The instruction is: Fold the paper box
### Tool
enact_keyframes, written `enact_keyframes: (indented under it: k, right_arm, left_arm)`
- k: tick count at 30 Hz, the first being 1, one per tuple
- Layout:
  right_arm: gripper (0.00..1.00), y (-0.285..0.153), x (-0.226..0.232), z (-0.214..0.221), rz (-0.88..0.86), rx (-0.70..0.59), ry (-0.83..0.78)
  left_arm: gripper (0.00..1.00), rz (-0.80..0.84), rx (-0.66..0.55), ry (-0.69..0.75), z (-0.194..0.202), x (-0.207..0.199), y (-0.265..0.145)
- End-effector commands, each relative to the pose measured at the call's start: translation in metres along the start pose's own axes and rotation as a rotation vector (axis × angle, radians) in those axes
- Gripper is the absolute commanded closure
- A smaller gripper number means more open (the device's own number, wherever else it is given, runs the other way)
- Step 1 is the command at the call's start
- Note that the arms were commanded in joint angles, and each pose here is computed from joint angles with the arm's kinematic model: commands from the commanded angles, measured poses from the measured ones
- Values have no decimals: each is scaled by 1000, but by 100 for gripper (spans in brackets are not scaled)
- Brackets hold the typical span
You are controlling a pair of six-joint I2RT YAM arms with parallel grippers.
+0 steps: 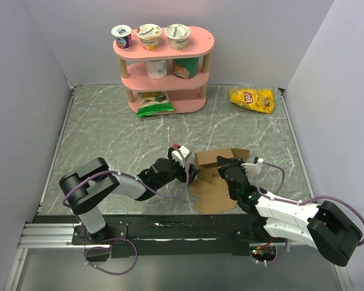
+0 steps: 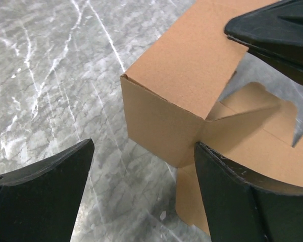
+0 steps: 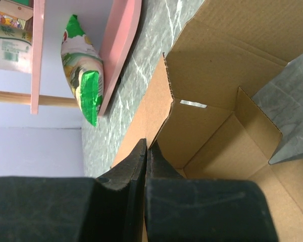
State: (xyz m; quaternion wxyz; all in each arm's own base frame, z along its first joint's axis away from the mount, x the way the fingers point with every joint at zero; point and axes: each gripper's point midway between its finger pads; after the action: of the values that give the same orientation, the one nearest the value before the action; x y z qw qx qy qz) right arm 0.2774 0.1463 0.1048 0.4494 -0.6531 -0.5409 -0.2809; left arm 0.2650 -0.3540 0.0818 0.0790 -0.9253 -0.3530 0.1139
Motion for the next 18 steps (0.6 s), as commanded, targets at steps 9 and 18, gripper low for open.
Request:
enact_keyframes:
  k: [9, 18]
  right_arm:
    - [100, -6, -47, 5, 137, 17, -133]
    - [100, -8, -48, 7, 194, 31, -119]
  left_arm:
    - [4, -193, -147, -70, -20, 10, 9]
    - [4, -256, -246, -88, -25, 16, 9]
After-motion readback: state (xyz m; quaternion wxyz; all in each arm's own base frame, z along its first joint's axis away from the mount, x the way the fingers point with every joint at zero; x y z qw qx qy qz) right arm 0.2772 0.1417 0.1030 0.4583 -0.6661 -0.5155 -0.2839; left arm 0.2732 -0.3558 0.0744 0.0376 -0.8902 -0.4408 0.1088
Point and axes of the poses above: each gripper's point midway between its finger pads, its own y axis out along the fingers, its own x axis along the line the jaws close on, z = x × y, and after that the axes turned 1 degree about -y, right-handed
